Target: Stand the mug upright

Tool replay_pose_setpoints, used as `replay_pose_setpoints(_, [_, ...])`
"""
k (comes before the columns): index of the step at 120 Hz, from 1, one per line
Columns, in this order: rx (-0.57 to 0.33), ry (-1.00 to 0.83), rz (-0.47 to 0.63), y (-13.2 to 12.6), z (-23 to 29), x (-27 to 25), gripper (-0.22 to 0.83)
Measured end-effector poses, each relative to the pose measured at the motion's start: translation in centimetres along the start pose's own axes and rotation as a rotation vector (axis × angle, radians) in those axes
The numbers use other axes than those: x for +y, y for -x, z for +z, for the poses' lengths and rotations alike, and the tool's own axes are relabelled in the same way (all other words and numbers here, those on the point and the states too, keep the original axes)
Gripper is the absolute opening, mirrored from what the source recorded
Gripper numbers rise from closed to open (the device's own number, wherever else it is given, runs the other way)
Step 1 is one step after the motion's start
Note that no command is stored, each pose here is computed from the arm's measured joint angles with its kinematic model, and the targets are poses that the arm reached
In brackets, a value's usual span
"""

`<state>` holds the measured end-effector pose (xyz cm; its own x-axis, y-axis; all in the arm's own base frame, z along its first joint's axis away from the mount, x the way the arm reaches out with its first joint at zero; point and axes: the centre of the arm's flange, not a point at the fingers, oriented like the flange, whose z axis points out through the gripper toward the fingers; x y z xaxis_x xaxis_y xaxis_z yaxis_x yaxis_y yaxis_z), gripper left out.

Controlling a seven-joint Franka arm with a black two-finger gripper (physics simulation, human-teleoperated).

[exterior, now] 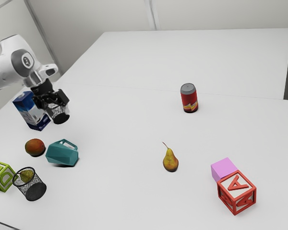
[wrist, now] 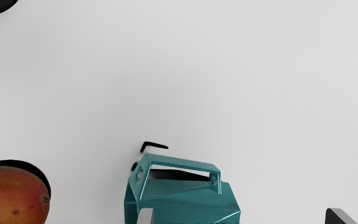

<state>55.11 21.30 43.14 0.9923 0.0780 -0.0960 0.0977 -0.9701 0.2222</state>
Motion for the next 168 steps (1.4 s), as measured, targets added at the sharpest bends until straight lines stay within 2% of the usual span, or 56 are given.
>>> replay_pose_setpoints(34, [-0.125, 0.183, -0.040, 1.2, 5.4, -4.4, 0.62])
replay_pose_setpoints(80, [-0.147, 0.319, -0.077, 2.9, 7.5, -7.9, 0.62])
replay_pose_setpoints(117, [-0.178, 0.384, -0.113, 3.4, 9.9, -10.7, 0.62])
replay_pose_setpoints(137, [-0.167, 0.447, -0.128, 2.9, 10.4, -11.5, 0.62])
replay_pose_setpoints(168, [-0.167, 0.556, -0.179, 3.6, 12.2, -13.2, 0.62])
